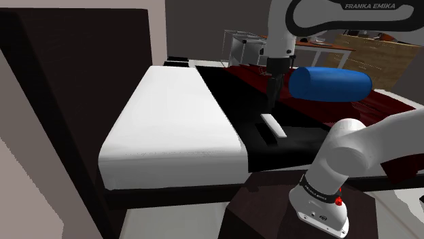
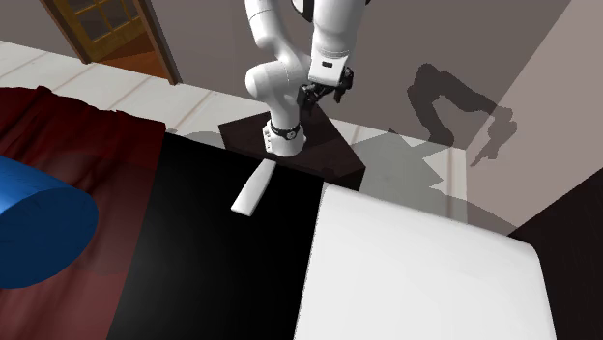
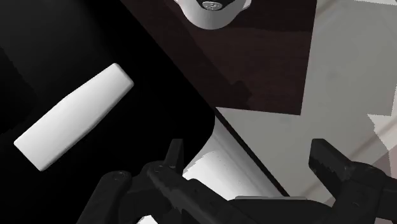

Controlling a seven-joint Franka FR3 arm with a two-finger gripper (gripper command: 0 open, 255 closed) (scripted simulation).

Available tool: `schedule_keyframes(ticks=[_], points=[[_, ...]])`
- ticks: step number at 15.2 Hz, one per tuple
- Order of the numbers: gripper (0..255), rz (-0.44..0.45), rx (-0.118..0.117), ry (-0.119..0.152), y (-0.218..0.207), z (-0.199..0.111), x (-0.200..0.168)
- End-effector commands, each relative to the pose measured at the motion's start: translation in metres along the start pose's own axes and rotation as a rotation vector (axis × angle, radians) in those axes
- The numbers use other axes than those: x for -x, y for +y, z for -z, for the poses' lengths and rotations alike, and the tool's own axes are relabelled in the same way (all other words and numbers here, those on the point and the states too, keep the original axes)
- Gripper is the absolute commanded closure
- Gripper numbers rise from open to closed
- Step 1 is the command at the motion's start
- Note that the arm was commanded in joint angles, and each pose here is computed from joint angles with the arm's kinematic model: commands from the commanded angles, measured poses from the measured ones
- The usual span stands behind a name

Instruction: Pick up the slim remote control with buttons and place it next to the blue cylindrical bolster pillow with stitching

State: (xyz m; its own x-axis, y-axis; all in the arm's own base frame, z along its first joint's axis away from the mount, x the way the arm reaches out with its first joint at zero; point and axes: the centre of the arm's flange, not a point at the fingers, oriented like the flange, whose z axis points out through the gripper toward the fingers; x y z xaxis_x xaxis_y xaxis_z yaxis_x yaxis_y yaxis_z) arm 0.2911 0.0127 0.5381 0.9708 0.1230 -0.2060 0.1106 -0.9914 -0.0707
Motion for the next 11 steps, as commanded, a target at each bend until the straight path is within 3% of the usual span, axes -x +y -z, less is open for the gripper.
schedule_keyframes(ticks=[1, 11], points=[[0, 0.000, 0.000, 0.000, 0.000, 0.000, 0.000], [0, -0.404, -0.013, 0.109, 0.104, -0.073, -0.016]])
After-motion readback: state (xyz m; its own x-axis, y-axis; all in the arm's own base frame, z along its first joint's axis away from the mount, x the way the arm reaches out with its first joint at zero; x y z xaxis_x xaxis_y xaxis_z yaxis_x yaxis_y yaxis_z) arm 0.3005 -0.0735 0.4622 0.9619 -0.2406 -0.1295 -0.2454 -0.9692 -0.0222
